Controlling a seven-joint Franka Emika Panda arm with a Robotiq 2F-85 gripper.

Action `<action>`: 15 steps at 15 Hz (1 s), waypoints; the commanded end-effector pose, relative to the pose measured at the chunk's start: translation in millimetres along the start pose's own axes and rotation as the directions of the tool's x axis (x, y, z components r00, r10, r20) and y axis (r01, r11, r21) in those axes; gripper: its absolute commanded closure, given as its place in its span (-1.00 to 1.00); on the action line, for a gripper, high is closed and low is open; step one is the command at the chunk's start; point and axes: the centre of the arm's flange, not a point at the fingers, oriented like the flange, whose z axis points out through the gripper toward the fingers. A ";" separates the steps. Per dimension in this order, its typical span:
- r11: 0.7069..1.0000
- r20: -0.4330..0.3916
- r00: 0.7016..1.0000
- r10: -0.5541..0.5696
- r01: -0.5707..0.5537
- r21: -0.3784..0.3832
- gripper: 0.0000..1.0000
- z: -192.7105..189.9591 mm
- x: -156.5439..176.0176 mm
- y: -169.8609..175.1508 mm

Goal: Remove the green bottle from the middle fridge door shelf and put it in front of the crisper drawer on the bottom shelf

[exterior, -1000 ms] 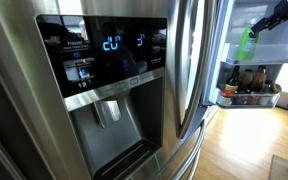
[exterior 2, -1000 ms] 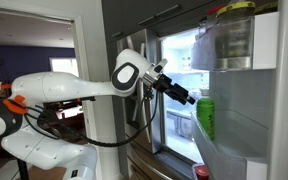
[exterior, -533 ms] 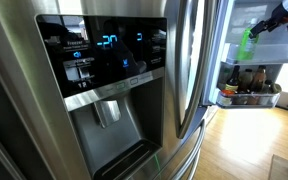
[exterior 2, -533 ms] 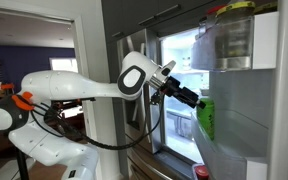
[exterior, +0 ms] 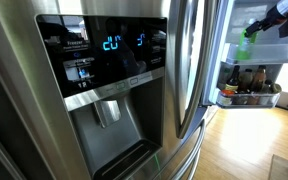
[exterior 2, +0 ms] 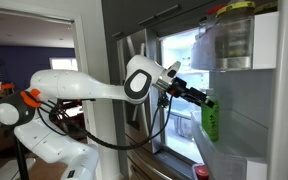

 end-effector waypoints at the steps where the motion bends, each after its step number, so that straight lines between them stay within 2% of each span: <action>1: 1.000 -0.011 1.000 0.016 -0.016 0.000 -1.00 15.5 0.2 -8.4; 2: 1.000 -0.010 1.000 0.015 -0.015 0.002 -1.00 17.8 0.2 -10.6; 3: 1.000 -0.012 1.000 0.016 -0.016 0.008 -0.51 20.3 0.2 -12.7; 4: 1.000 -0.009 1.000 0.020 -0.020 0.012 -0.49 22.5 0.3 -14.4; 7: 1.000 -0.024 1.000 0.020 -0.020 0.012 -0.02 24.8 1.3 -18.4; 8: 1.000 -0.042 0.999 0.009 -0.009 0.000 0.06 22.1 2.1 -18.9; 12: 0.997 -0.144 0.987 -0.072 0.068 -0.031 0.11 4.0 8.7 -24.7; 15: 0.975 -0.218 0.951 -0.220 0.209 -0.075 0.11 -12.1 13.3 -32.1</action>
